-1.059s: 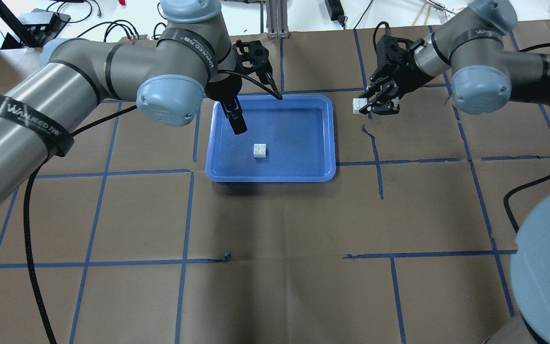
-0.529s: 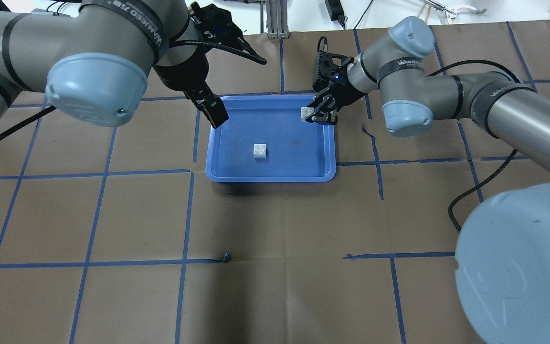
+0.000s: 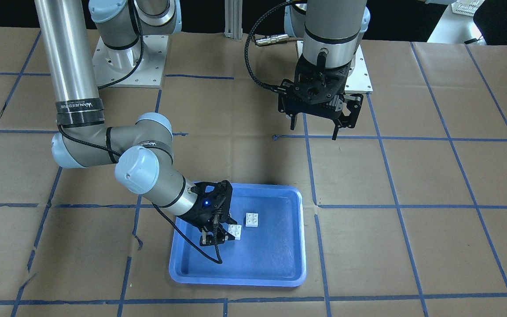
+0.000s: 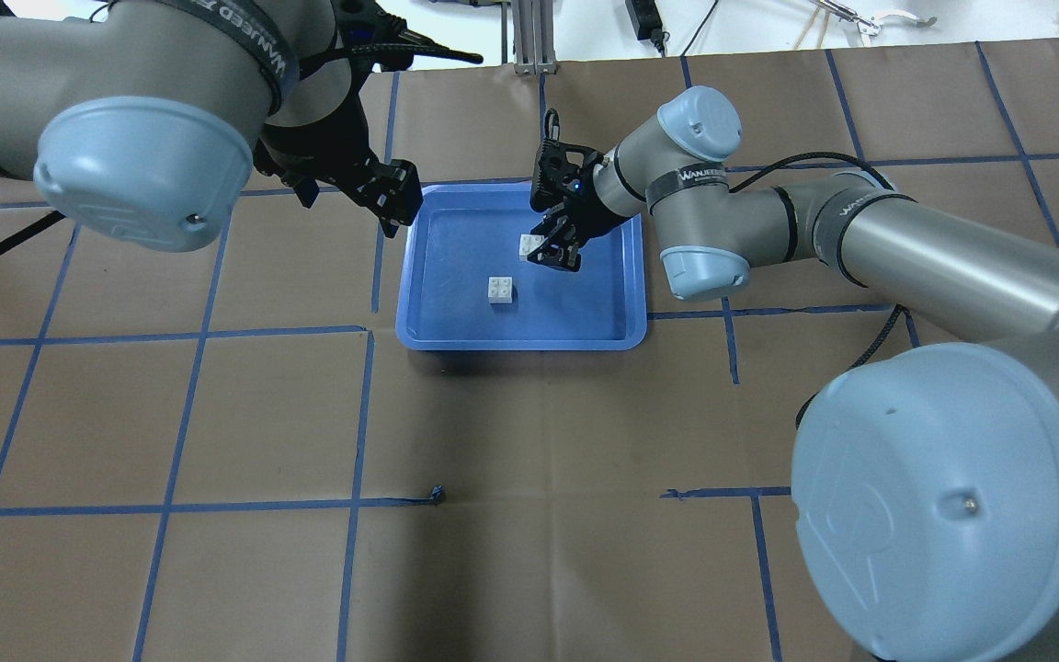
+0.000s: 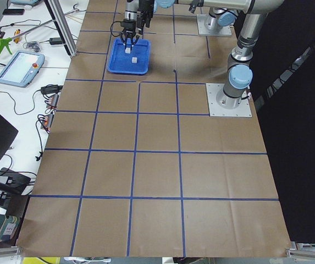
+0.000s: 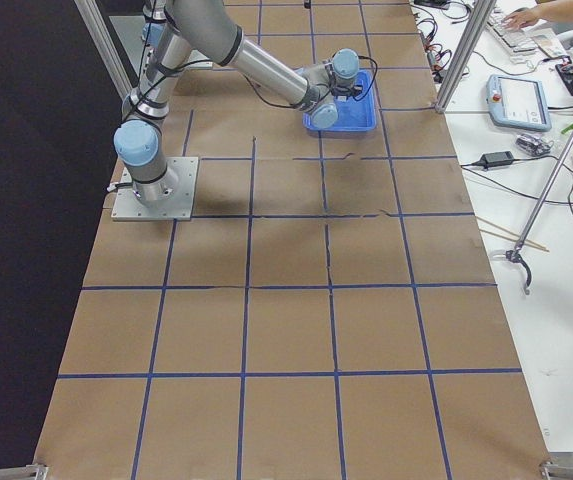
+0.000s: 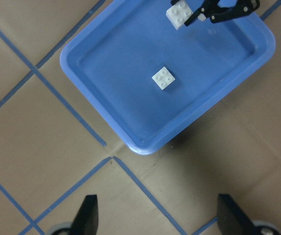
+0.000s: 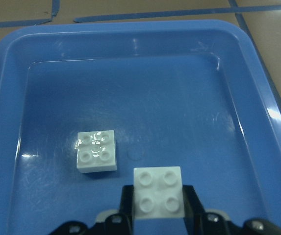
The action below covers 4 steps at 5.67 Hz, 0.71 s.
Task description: Assemble white blocks and place on blue tray
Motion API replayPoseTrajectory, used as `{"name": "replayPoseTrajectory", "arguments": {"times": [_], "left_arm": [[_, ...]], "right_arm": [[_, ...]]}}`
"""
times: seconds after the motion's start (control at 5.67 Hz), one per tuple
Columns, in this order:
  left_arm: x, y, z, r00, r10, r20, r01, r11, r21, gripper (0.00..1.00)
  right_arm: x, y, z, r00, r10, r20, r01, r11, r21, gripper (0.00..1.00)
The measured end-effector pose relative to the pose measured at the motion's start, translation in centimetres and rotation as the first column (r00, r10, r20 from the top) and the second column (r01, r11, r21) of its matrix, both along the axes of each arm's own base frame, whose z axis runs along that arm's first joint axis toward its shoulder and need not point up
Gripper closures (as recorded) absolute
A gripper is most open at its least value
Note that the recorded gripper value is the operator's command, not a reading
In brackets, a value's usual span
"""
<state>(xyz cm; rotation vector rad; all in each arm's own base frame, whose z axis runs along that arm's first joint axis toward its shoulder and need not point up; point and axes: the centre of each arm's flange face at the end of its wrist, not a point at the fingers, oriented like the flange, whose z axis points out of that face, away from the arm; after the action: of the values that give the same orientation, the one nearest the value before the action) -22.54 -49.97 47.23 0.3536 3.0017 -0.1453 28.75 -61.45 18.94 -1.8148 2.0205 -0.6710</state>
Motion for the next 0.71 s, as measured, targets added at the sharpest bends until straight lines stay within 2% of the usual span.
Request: {"name": "replayPoseTrajectory", "arguments": {"times": [0.18,0.35,0.71], "left_arm": [[0.1,0.4,-0.1,0.988,0.157,-0.012,-0.157,0.988,-0.007,0.02],[0.4,0.9,0.3,0.975,0.224,-0.016,-0.224,0.975,-0.008,0.01],[1.3,1.6,2.0,0.962,0.266,-0.067,-0.266,0.964,0.005,0.01]], "right_arm": [[0.0,0.6,-0.9,1.000,0.005,-0.002,-0.005,1.000,0.004,0.74],[-0.2,1.5,-1.8,1.000,0.008,-0.003,-0.008,1.000,-0.003,0.74],[-0.3,2.5,-2.5,1.000,0.007,0.000,-0.007,1.000,-0.011,0.74]]}}
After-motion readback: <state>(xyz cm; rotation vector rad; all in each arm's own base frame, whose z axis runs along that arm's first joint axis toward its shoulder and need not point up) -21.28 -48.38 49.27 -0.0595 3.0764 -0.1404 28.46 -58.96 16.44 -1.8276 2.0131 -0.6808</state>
